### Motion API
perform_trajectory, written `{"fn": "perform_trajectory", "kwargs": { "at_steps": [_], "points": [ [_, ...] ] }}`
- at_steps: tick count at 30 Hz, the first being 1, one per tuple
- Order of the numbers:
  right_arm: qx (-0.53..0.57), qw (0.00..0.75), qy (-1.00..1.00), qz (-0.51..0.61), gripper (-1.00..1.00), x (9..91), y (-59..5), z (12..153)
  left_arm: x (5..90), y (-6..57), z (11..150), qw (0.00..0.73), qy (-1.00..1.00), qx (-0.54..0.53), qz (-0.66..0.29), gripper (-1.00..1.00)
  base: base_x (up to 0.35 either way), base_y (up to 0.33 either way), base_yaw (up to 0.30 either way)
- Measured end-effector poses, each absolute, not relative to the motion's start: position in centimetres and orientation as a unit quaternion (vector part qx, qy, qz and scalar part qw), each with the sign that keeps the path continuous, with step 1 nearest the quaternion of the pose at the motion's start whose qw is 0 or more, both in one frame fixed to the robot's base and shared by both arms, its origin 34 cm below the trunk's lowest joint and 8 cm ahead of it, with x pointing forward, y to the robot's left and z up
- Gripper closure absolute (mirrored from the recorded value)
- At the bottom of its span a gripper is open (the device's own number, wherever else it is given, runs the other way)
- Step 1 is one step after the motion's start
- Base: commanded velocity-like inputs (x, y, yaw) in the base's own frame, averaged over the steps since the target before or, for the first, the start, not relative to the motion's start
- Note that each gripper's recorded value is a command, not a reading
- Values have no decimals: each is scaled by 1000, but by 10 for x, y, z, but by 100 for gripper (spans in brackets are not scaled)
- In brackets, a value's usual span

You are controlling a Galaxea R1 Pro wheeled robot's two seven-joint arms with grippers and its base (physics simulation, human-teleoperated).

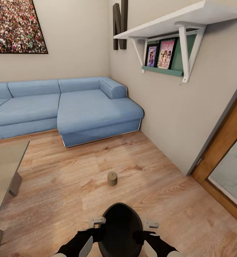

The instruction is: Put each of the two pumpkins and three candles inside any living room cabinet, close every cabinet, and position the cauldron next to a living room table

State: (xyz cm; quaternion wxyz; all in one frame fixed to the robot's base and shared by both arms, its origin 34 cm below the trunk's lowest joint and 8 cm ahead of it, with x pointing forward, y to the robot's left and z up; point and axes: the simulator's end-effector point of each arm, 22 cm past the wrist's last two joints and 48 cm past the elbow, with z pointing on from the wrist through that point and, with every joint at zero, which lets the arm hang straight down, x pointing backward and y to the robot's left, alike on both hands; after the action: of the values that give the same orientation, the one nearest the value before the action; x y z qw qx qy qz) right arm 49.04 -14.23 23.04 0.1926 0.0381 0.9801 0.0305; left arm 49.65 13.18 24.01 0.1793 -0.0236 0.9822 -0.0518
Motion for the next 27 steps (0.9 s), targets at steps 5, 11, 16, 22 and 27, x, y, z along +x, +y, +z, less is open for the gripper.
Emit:
{"fn": "perform_trajectory", "kwargs": {
  "at_steps": [5, 11, 16, 22, 27],
  "points": [
    [38, 193, 980, 31, -100, 490, -142, 228, 496, 131, 238, 179, 982, -24, -52, -100, 0, 0, 0],
    [38, 193, 980, 31, -100, 490, -142, 228, 496, 131, 238, 179, 982, -24, -52, -100, 0, 0, 0],
    [38, 193, 980, 31, -100, 490, -142, 228, 496, 131, 238, 179, 982, -23, -52, -100, 0, 0, 0],
    [38, 193, 980, 31, -100, 489, -142, 224, 495, 131, 234, 179, 982, -24, -52, -100, 0, 0, 0],
    [38, 193, 980, 31, -100, 488, -142, 221, 494, 131, 231, 179, 982, -23, -52, -100, 0, 0, 0]
  ]
}}
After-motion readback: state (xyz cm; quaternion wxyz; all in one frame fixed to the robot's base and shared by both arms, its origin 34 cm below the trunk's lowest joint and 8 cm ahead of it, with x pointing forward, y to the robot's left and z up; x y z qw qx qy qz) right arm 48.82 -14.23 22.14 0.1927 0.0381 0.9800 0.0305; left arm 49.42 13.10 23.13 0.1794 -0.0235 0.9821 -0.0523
